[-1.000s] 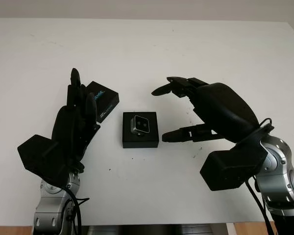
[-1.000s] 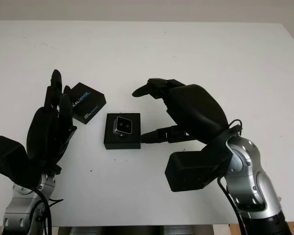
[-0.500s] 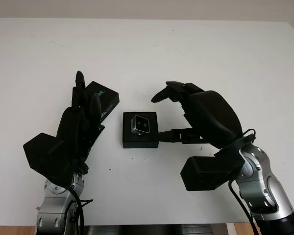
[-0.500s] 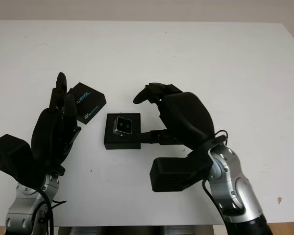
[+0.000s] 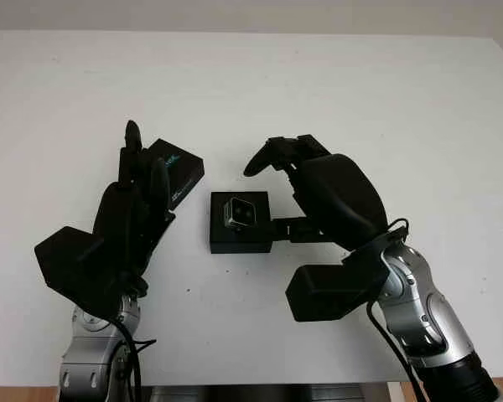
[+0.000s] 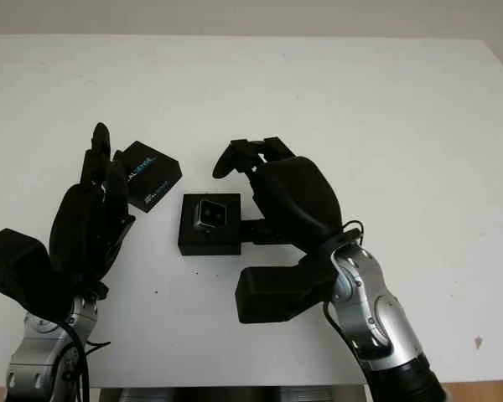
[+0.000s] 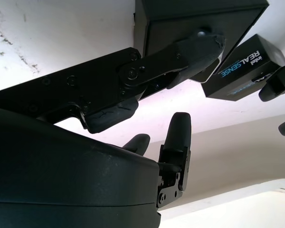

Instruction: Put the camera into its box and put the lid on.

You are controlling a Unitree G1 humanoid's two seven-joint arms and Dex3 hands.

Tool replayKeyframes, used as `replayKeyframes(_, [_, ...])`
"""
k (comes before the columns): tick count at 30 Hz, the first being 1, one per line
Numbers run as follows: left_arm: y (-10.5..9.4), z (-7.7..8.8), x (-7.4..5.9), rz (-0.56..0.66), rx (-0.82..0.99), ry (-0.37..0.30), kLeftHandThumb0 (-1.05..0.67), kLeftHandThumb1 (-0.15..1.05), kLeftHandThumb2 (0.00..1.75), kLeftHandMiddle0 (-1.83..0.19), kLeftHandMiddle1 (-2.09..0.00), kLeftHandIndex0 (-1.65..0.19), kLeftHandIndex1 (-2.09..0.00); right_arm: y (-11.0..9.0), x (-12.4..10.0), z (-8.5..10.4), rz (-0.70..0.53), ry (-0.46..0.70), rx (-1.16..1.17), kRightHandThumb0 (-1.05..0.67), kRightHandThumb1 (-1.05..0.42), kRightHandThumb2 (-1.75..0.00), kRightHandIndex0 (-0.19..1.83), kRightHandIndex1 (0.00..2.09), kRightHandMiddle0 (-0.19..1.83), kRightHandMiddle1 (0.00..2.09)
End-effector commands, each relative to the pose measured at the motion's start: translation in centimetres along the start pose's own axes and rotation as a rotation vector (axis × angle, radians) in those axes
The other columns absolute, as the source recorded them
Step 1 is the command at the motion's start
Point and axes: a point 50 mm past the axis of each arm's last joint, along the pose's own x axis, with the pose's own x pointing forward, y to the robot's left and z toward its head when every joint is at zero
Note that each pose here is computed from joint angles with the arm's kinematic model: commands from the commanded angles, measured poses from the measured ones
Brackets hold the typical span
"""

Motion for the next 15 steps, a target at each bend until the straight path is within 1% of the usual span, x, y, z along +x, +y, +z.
replayKeyframes(1, [0.1,0.4,0.0,0.000,0.002,-0.023,-0.80,1.05,0.60,0.19,0.00,0.19,0.00,0.0,0.2,0.2,-0.006,-0.017,0.012,-0.85,-1.01,-0.06,-0.01,0.89,0.00,1.41])
replayKeyframes(6, [0.0,0.4,-0.1,0.010,-0.007,-0.010,-0.81,1.05,0.58,0.19,0.00,0.19,0.00,0.1,0.1,0.1,0.009,-0.021,-0.016,-0.85,-1.02,-0.06,-0.03,0.92,0.00,1.42])
replayKeyframes(10, [0.0,0.4,0.0,-0.012,0.005,-0.016,-0.80,1.05,0.61,0.19,0.00,0.19,0.00,0.5,0.1,-0.2,0.022,-0.017,-0.024,-0.86,-1.03,-0.06,-0.03,0.92,0.01,1.41])
replayKeyframes(15, [0.0,0.4,-0.1,0.001,0.010,-0.019,-0.80,1.05,0.60,0.19,0.00,0.19,0.00,1.0,0.1,-0.6,0.036,-0.010,-0.026,-0.85,-1.02,-0.05,-0.02,0.90,0.04,1.40])
